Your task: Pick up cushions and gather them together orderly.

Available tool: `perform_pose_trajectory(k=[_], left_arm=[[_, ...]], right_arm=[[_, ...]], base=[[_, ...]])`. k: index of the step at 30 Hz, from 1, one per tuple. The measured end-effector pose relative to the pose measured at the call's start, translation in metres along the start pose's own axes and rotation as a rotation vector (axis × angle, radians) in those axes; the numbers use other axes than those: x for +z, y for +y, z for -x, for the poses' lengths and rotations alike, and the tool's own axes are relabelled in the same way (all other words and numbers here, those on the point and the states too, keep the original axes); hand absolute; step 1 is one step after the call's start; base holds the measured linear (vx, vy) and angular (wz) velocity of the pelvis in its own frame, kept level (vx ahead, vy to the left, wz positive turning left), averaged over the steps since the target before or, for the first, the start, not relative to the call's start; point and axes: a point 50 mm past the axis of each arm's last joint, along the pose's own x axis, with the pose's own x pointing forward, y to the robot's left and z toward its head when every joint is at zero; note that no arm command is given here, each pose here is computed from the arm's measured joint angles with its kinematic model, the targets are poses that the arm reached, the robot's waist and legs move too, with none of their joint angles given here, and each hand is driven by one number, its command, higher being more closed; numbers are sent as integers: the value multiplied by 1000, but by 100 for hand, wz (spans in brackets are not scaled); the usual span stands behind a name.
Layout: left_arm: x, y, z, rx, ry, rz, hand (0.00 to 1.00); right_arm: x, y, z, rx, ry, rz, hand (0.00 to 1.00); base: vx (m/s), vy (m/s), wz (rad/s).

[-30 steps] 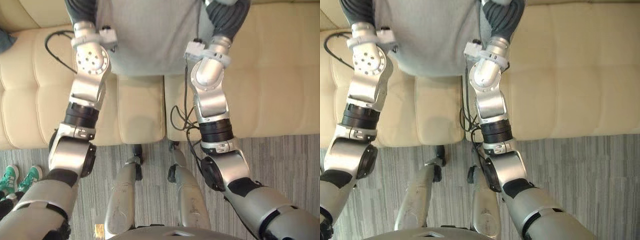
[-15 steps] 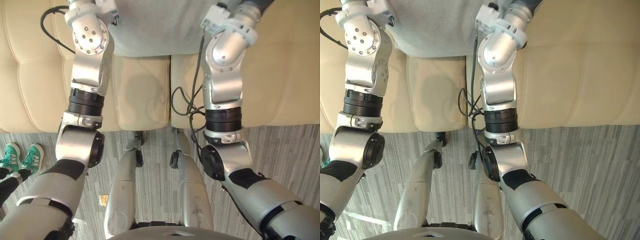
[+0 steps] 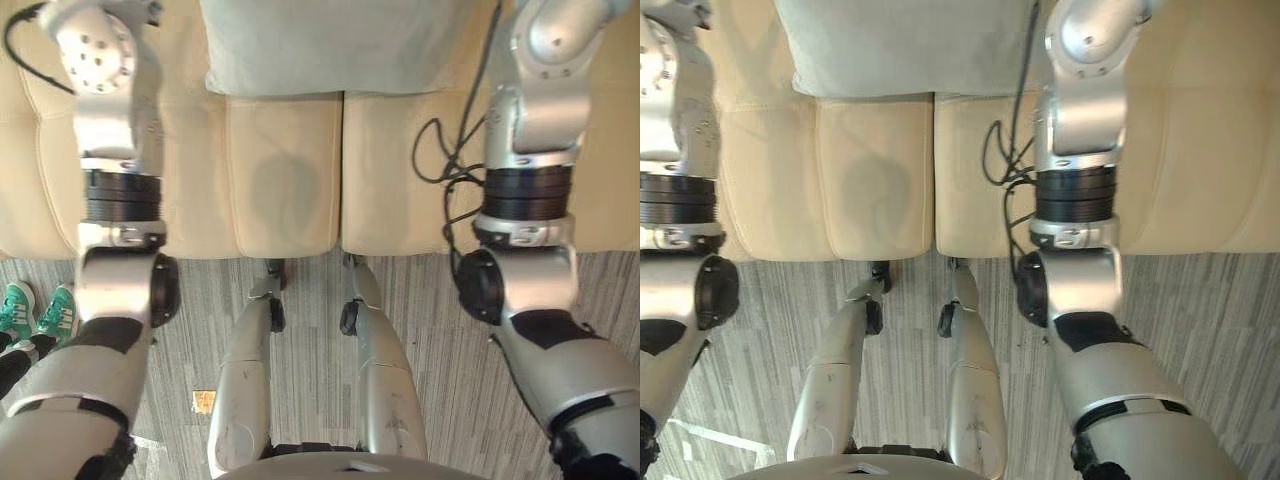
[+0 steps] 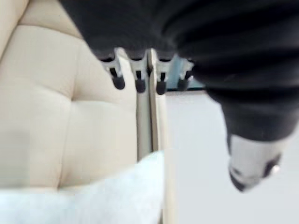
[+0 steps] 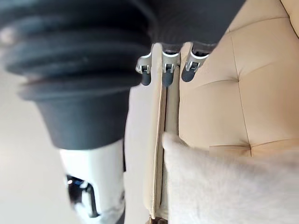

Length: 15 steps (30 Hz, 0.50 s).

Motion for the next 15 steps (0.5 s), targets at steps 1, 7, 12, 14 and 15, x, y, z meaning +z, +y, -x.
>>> perform_pose_trajectory(k=[1,7,12,14,15], left_arm=[[2,11,-6,5,3,-11,0],[-9,98,-4,101,71,-93,0],[-31,148,64,114,142,-195,0],[-51,157,105,137,232,-177,0],[-66,165,135,164,319,-172,0]], right_arm=[[-2,-6,-5,9,12,11,0],[-17,-49,-11,69,64,91,0],[-42,-99,46,115,145,180,0],[-55,-121,75,113,224,222,0],[-62,-131,95,112,280,233,0]], base=[[0,0,0],[-17,-25,-5],[33,-53,-5],[89,-60,6],[69,-38,6]])
